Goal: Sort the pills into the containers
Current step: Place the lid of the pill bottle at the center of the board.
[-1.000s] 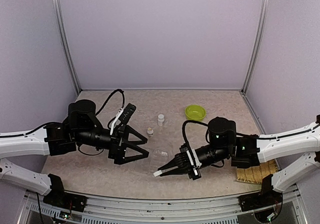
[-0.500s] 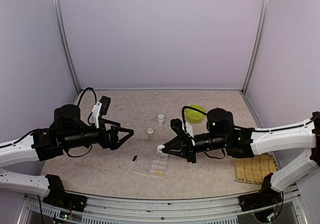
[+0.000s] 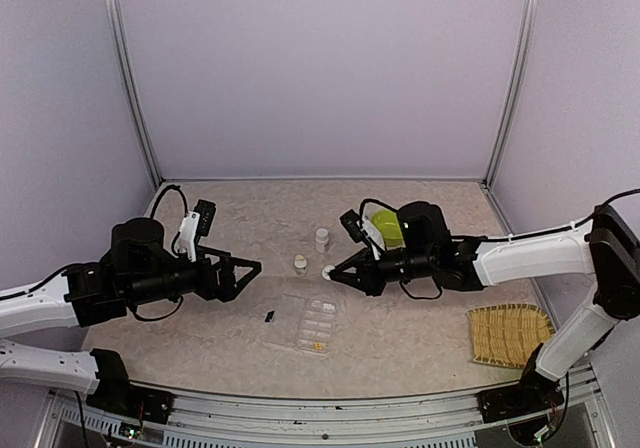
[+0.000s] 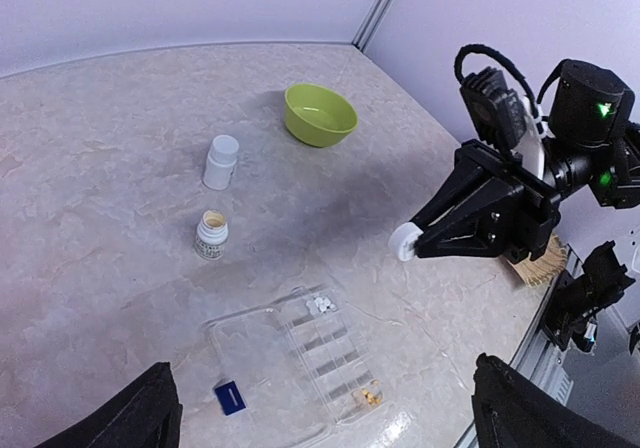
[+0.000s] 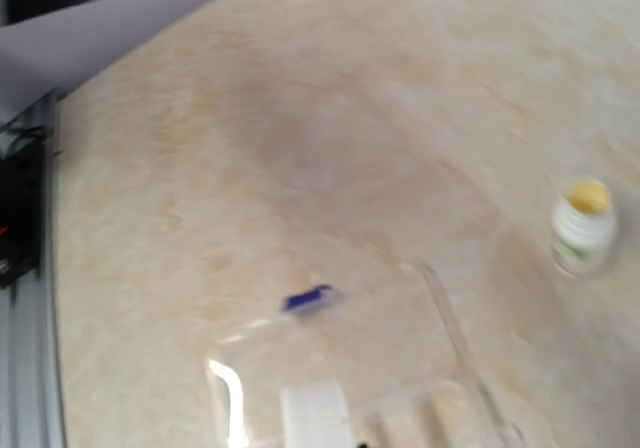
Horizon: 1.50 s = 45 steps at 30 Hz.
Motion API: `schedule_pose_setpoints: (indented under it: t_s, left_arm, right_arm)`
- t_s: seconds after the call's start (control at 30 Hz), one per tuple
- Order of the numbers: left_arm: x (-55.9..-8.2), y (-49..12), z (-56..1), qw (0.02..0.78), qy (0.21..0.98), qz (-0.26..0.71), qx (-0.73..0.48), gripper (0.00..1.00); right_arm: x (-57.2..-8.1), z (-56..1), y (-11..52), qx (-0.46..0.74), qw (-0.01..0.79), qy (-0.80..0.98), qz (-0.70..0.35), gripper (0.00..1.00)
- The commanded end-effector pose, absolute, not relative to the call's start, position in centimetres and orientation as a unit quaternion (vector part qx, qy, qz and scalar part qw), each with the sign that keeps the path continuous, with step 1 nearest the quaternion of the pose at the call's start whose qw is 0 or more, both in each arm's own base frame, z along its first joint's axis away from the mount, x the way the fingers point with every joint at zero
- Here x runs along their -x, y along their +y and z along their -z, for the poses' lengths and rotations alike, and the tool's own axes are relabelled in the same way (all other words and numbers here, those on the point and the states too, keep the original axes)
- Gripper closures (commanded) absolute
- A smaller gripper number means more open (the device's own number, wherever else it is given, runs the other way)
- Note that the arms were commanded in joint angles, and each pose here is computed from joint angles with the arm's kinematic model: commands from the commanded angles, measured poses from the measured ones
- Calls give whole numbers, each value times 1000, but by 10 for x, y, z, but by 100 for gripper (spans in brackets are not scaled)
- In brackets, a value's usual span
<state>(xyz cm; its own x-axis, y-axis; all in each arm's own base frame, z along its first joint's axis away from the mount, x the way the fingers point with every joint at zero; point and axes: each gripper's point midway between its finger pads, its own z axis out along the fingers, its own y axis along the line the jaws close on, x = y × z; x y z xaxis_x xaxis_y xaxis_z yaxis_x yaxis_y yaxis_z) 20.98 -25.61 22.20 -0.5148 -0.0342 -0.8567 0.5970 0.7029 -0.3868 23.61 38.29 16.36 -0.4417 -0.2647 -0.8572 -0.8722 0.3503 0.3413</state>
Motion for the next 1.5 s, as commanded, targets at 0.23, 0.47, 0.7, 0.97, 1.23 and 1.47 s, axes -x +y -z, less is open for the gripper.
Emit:
schedule_pose_setpoints:
  t_s: [0.23, 0.47, 0.7, 0.97, 1.23, 1.47]
  left_arm:
    - [-219, -252, -210, 465, 811, 316, -163, 1]
    - [-219, -249, -203, 464, 814, 309, -163, 1]
    - [-219, -246, -202, 468, 813, 304, -164, 1]
    - [-219, -244, -198, 470, 814, 299, -165, 1]
    - [-219, -243, -194, 469, 815, 297, -165, 1]
    - [-221, -248, -196, 468, 815, 296, -170, 1]
  right_arm:
    - [-282, -94, 375, 273, 244, 830, -421, 92]
    - [-295, -61, 376, 254, 209, 860, -390, 88]
    - [-304, -36, 372, 246, 186, 879, -363, 87]
    - [-307, -27, 369, 243, 174, 888, -349, 83]
    - [-311, -27, 364, 239, 179, 895, -331, 73]
    - [-319, -39, 359, 242, 199, 897, -312, 62]
